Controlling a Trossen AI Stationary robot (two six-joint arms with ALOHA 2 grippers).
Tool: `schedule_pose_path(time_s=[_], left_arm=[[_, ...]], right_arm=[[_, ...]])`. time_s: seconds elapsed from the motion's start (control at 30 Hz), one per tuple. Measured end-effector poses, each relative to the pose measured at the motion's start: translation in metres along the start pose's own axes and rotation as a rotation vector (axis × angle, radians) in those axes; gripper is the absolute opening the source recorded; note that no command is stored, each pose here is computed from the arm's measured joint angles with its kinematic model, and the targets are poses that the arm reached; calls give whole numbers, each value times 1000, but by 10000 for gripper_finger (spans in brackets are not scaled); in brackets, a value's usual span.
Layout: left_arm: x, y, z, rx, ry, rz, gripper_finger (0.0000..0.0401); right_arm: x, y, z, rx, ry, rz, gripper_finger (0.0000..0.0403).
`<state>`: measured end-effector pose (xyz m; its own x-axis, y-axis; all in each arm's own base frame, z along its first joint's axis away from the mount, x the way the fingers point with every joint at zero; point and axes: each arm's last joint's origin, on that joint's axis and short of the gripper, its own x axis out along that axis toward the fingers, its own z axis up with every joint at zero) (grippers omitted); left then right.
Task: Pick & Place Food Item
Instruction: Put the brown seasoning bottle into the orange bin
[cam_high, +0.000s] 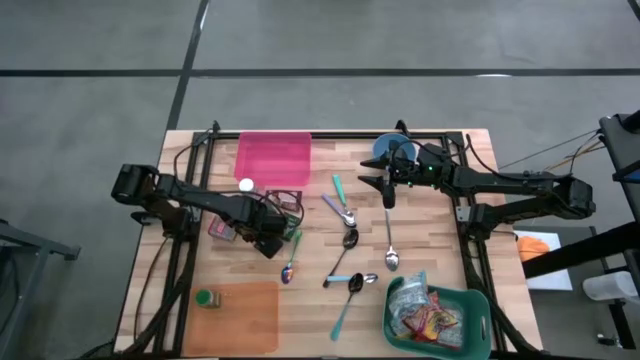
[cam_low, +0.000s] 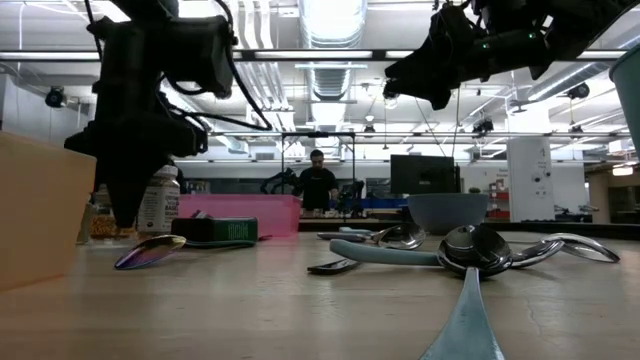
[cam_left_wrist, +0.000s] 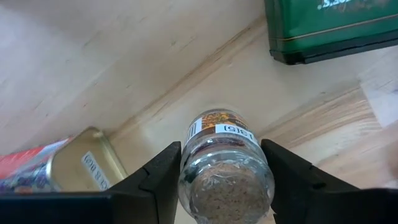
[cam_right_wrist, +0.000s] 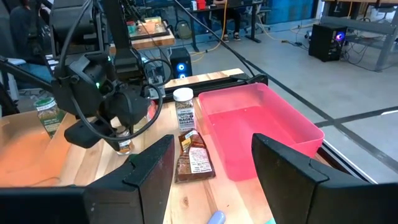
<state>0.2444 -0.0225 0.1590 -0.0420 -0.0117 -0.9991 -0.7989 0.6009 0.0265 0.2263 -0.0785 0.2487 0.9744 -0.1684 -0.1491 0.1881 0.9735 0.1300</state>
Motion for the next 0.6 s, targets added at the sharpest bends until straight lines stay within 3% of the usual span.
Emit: schedule_pose_path(time_s=[0.37,0.6], left_arm=[[-46,-6,1,-52,-32,-46,178],[-82,-13,-22,-140,-59,-123,182]], right_arm=[[0,0,0,0,0,0,211],[0,0,0,0,0,0,211]])
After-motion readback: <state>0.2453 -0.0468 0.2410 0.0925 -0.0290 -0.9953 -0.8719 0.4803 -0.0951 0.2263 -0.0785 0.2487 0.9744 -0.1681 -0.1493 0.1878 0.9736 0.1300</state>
